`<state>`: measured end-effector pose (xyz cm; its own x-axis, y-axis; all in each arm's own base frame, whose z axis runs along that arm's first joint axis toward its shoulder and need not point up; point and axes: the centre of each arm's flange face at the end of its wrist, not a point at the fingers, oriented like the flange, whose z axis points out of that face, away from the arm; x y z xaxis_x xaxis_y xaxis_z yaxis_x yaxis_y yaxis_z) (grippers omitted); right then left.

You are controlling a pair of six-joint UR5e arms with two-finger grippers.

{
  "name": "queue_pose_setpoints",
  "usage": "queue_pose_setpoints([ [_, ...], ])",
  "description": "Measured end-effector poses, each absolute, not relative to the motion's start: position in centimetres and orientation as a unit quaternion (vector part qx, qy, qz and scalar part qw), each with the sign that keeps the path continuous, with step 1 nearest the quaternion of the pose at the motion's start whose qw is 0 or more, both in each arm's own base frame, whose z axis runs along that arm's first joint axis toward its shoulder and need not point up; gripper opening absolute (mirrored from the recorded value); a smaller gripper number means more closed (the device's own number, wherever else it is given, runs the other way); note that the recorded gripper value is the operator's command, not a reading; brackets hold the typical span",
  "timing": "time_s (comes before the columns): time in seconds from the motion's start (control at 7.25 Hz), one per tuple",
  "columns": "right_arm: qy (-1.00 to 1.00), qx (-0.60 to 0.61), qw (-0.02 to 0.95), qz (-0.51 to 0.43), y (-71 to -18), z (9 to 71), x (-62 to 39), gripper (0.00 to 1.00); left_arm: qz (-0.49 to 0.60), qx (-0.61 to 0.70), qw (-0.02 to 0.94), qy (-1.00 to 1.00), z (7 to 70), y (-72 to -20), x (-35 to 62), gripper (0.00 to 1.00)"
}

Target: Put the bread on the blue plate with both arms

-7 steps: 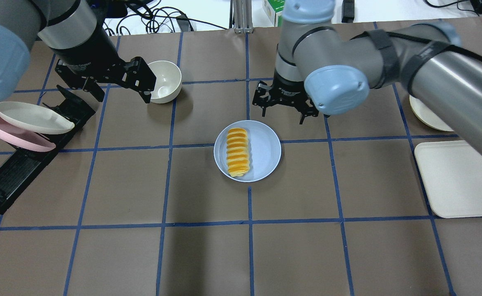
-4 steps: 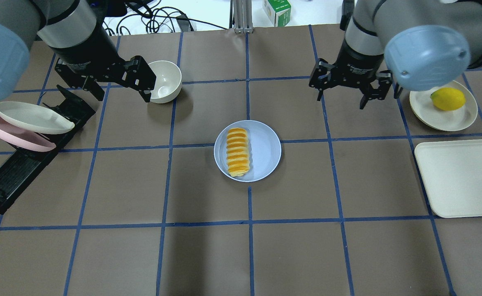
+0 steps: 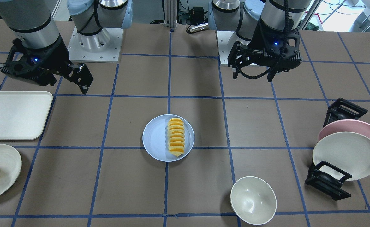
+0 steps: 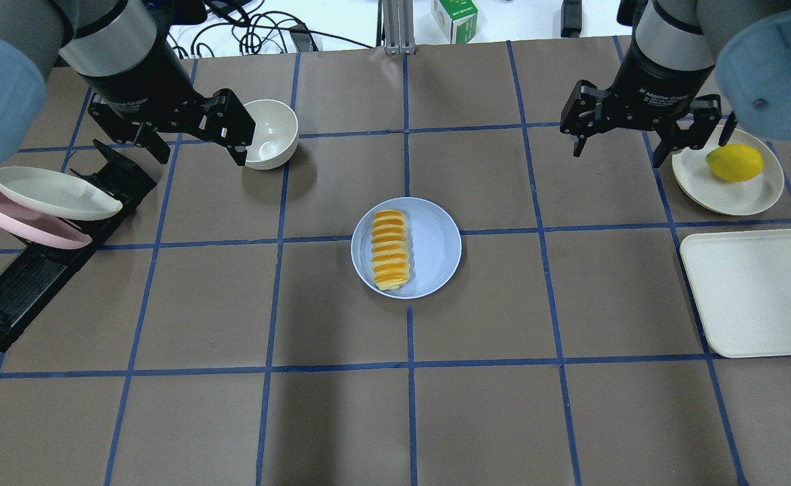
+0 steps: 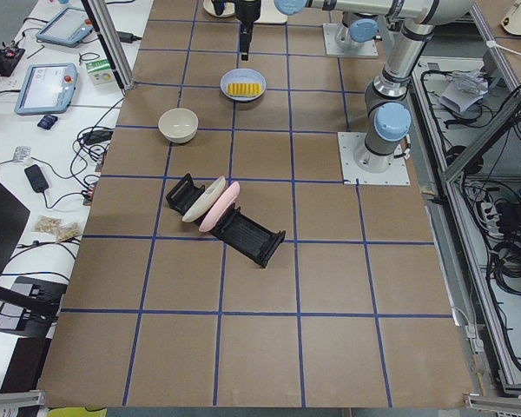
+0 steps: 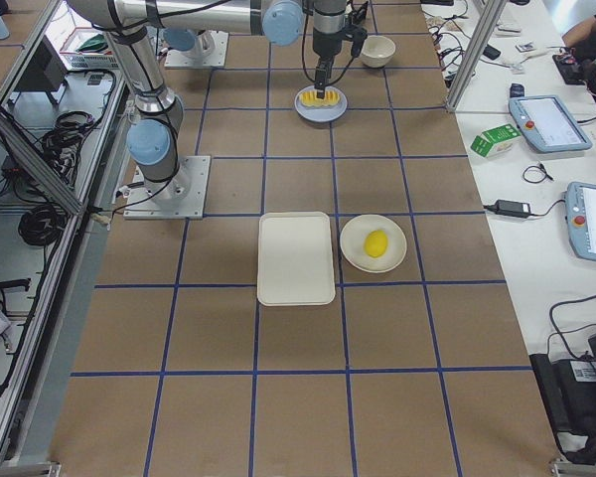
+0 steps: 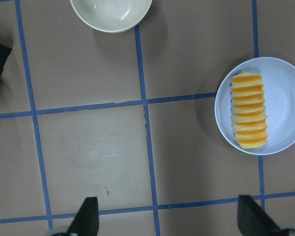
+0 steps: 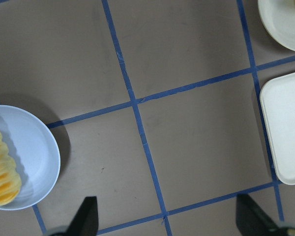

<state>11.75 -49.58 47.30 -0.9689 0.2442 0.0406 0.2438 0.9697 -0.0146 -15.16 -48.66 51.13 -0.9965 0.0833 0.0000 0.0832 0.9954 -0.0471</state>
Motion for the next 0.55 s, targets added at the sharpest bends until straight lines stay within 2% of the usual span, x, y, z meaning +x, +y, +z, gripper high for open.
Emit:
queue_pose_setpoints([
  [0.55, -0.995, -0.097, -0.004, -0.006, -47.8, 48.8, 12.5, 1.0, 0.017, -0.039, 0.001, -0.999, 50.4, -49.8, -15.0, 1.0],
])
